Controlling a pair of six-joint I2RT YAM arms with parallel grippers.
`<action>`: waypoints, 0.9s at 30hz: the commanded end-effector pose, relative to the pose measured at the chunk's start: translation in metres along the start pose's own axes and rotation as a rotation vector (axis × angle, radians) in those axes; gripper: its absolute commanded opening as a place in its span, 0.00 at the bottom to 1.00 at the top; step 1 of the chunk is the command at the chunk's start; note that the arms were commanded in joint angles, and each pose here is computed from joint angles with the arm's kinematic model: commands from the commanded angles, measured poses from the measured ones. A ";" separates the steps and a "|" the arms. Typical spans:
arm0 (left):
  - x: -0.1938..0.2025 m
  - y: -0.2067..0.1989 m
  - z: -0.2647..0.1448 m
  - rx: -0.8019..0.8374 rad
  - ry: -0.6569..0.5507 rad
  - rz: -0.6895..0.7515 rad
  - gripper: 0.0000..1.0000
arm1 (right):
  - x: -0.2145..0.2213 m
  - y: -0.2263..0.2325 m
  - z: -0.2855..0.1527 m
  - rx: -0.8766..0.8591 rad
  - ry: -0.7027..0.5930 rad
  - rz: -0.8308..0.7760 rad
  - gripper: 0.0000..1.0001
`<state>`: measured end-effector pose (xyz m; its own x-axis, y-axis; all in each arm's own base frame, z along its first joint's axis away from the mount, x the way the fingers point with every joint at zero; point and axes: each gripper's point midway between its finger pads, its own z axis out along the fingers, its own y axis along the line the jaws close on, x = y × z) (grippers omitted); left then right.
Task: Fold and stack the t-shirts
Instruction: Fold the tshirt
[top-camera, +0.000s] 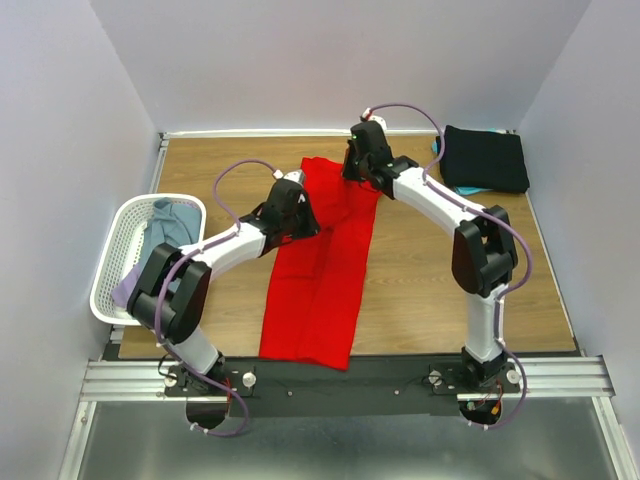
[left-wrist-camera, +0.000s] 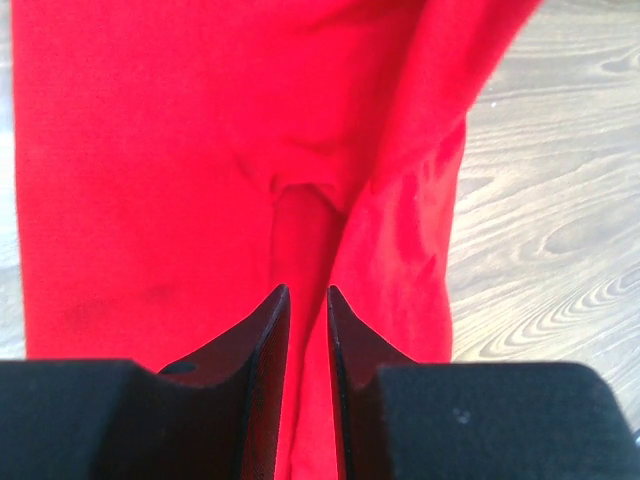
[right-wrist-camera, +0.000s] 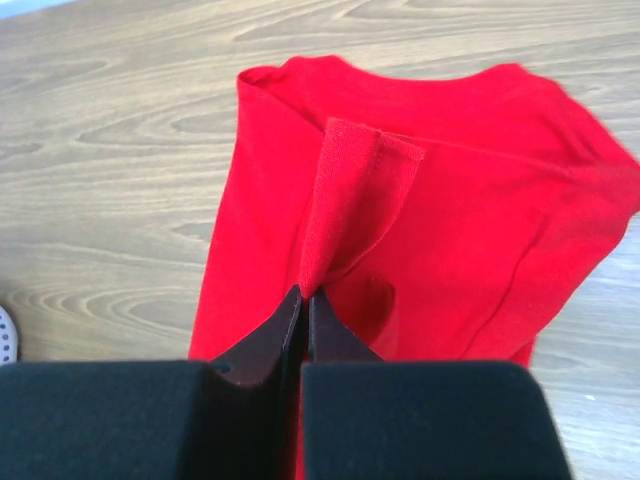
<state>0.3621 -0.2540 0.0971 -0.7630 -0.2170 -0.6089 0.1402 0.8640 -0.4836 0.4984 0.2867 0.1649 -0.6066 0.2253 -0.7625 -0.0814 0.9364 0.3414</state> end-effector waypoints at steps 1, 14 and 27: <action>-0.005 0.001 -0.010 0.006 -0.031 0.015 0.29 | -0.004 0.011 0.009 -0.007 -0.017 -0.027 0.09; 0.075 0.032 -0.051 -0.164 0.052 -0.027 0.30 | 0.000 0.007 0.014 0.012 -0.015 -0.041 0.09; 0.174 0.035 -0.092 -0.223 0.201 -0.081 0.33 | 0.016 -0.002 0.040 0.039 0.016 -0.072 0.09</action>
<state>0.1878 -0.2286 0.0482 -0.8677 -0.1775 -0.4644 0.0235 0.9184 -0.3949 0.5099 0.2959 0.1507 -0.6007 0.1830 -0.7783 -0.0908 0.9515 0.2938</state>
